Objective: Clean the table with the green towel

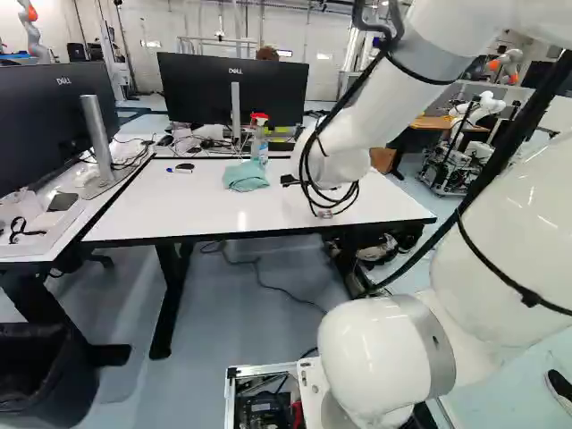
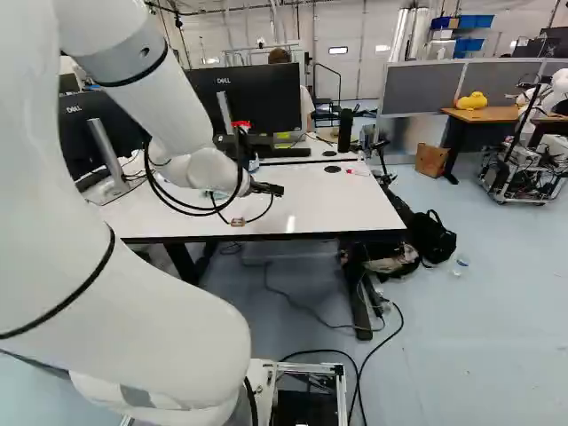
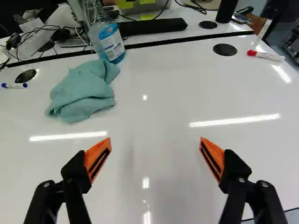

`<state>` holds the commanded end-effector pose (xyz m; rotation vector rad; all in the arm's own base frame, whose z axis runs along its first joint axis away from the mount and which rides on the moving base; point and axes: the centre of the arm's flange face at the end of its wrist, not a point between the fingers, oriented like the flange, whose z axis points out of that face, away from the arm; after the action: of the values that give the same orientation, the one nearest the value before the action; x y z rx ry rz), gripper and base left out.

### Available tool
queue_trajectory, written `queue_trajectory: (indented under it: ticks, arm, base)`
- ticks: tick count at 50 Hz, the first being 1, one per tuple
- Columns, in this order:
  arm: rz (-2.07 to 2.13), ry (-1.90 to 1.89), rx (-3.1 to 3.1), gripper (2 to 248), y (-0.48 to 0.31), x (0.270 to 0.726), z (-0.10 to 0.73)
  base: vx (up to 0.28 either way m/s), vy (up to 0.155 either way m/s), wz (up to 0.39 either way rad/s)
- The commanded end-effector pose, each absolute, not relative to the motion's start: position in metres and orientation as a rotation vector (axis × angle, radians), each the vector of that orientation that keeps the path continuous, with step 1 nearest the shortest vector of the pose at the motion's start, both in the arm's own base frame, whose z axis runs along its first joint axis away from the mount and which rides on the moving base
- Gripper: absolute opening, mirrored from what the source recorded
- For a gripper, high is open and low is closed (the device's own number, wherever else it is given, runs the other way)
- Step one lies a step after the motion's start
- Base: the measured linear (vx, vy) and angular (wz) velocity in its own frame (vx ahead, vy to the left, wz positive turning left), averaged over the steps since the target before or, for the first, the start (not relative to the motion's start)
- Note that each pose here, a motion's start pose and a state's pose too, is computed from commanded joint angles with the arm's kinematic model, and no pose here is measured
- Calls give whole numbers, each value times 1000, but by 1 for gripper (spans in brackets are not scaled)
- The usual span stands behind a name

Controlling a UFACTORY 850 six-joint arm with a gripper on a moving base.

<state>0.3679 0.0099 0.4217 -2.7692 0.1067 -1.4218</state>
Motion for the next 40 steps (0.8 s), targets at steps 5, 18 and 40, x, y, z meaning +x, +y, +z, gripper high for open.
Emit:
queue_trajectory:
  ticks: [5, 18, 40]
  arm:
    - [-1466, 97, -2753, 247, 8, 359, 415]
    - [-1567, 72, -2710, 247, 5, 337, 401]
    - [-1698, 36, -2641, 247, 2, 305, 383]
  base:
    - [0, 0, 0]
    - [0, 0, 0]
    - [0, 0, 0]
